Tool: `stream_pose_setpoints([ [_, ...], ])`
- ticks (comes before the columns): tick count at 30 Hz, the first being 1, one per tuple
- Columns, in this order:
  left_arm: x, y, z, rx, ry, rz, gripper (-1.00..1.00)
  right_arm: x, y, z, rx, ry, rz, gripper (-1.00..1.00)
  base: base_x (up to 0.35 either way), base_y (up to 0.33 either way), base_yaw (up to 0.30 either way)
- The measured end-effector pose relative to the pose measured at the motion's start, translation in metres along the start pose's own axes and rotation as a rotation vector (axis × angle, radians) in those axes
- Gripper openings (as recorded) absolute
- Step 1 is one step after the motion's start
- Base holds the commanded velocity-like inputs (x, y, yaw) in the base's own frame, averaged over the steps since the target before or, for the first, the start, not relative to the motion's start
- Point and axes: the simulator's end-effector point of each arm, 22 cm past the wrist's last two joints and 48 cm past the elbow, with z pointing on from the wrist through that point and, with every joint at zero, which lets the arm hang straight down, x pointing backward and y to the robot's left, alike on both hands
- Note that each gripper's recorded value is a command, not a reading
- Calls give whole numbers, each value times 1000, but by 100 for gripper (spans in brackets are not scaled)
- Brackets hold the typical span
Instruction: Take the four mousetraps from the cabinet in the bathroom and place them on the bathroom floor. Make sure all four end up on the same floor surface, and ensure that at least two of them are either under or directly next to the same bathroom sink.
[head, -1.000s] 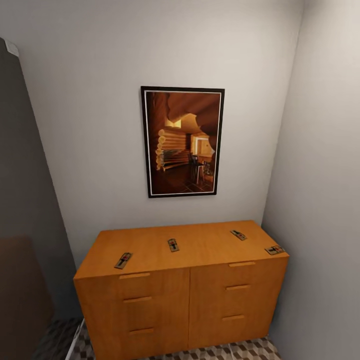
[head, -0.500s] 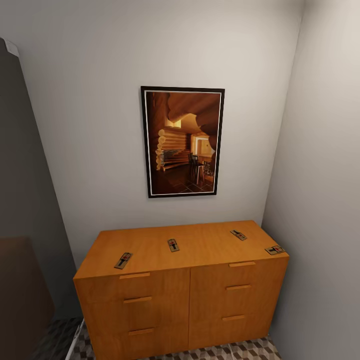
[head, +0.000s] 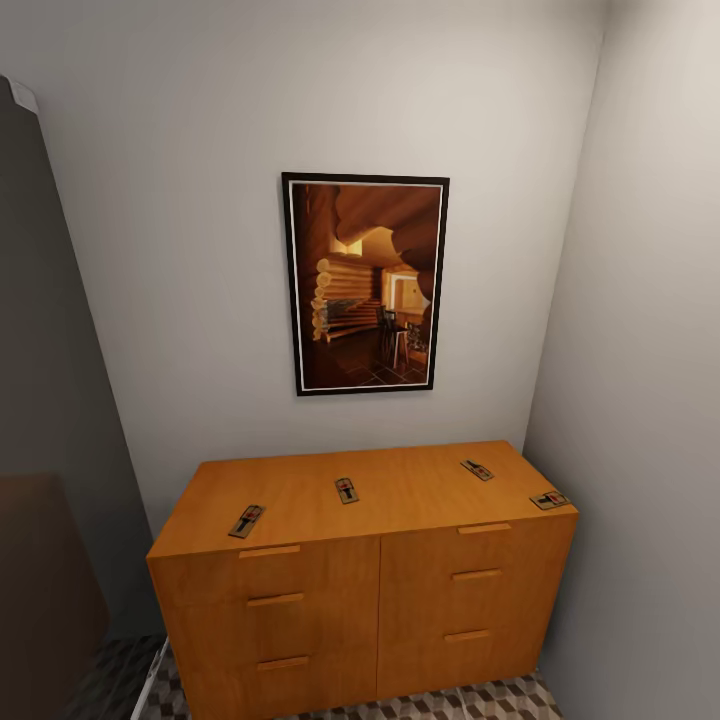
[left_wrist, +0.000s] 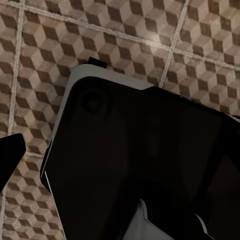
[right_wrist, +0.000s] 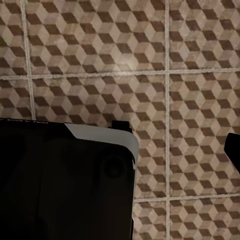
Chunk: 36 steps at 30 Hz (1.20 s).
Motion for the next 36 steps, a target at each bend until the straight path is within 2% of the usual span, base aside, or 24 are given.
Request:
stream_pose_setpoints([
  [36, -1, -4, 0, 2, -2, 6, 100, -2, -1, 0, 0, -5, 1, 100, 0, 0, 0],
])
